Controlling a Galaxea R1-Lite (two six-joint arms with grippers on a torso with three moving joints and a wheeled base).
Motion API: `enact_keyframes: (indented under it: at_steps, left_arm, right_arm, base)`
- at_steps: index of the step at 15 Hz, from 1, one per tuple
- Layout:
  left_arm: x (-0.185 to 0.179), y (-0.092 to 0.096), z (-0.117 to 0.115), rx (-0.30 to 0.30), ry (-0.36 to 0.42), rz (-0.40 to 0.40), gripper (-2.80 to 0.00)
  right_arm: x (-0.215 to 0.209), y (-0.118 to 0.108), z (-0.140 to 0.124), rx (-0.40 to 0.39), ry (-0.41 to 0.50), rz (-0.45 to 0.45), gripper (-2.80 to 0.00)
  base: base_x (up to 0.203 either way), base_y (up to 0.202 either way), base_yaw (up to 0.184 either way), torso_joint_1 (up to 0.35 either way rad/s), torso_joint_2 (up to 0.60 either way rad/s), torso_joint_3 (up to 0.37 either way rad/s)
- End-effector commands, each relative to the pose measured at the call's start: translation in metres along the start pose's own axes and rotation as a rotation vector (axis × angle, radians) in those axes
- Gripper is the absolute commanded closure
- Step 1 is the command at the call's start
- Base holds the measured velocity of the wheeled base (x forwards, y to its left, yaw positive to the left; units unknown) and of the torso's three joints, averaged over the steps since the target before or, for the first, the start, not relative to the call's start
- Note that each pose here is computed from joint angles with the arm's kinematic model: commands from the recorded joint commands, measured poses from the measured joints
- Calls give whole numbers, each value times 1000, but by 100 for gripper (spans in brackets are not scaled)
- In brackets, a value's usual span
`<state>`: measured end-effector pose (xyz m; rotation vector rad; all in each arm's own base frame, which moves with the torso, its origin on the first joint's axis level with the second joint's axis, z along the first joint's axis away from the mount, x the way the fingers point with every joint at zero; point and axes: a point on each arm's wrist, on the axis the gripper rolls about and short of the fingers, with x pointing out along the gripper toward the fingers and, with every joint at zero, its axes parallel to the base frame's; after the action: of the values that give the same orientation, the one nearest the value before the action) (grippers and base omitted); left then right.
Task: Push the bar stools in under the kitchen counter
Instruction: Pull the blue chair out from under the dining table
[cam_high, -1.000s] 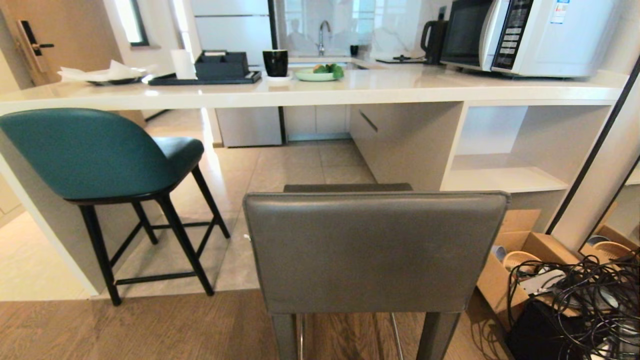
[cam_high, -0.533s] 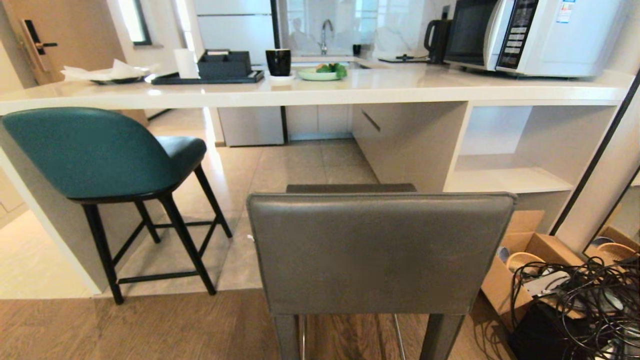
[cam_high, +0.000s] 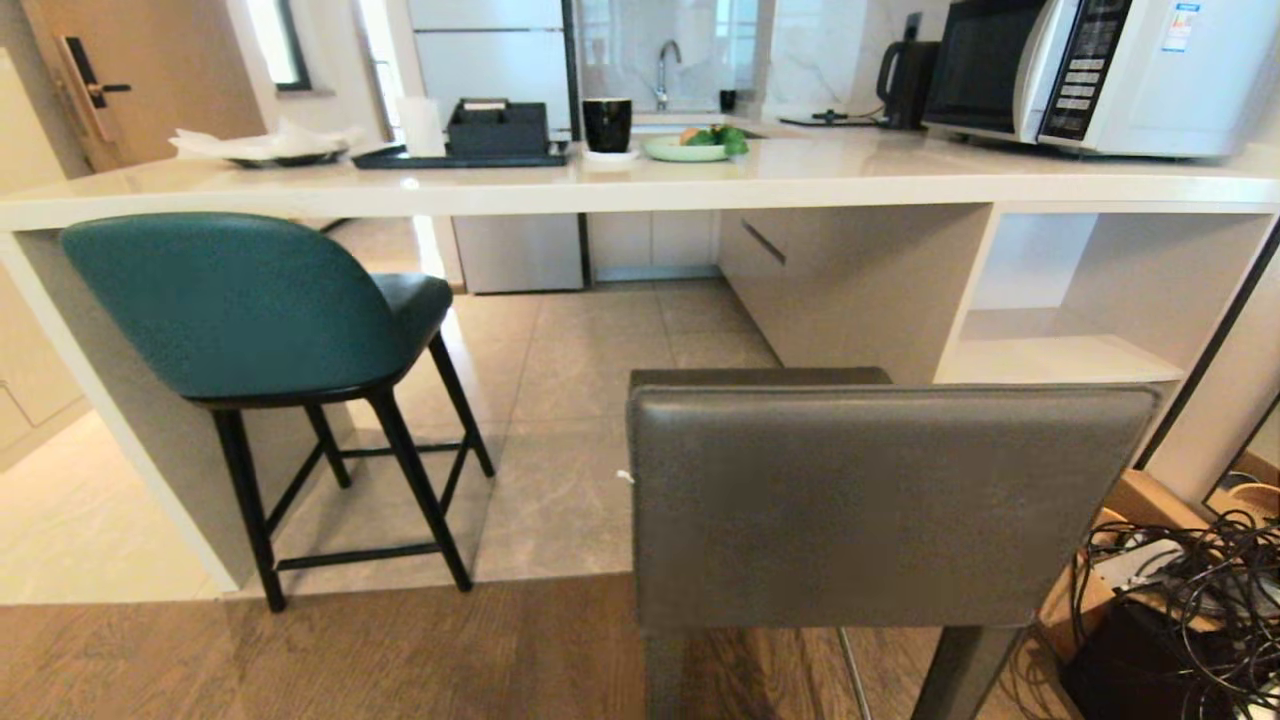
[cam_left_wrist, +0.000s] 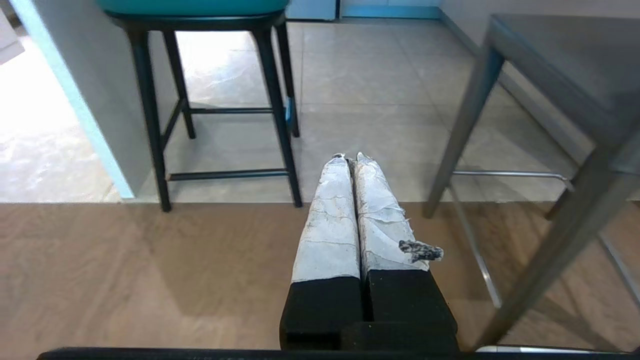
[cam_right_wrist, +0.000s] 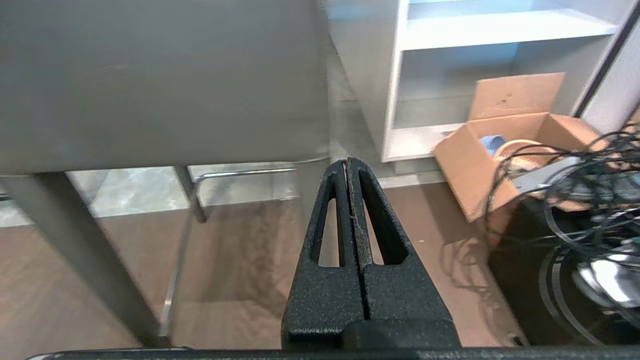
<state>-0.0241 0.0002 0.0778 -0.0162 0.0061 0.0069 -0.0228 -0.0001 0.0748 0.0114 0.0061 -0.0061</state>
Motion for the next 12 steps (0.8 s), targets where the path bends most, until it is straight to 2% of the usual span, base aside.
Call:
enact_keyframes:
  at_steps: [1, 12]
  left_arm:
    - [0, 0, 0, -1, 3, 1, 0]
    - [0, 0, 0, -1, 3, 0, 0]
  right_arm:
    - [0, 0, 0, -1, 1, 0, 0]
    - [0, 0, 0, 2, 1, 0, 0]
  base:
    - [0, 197, -1, -2, 2, -2]
    - [0, 197, -1, 3, 5, 3]
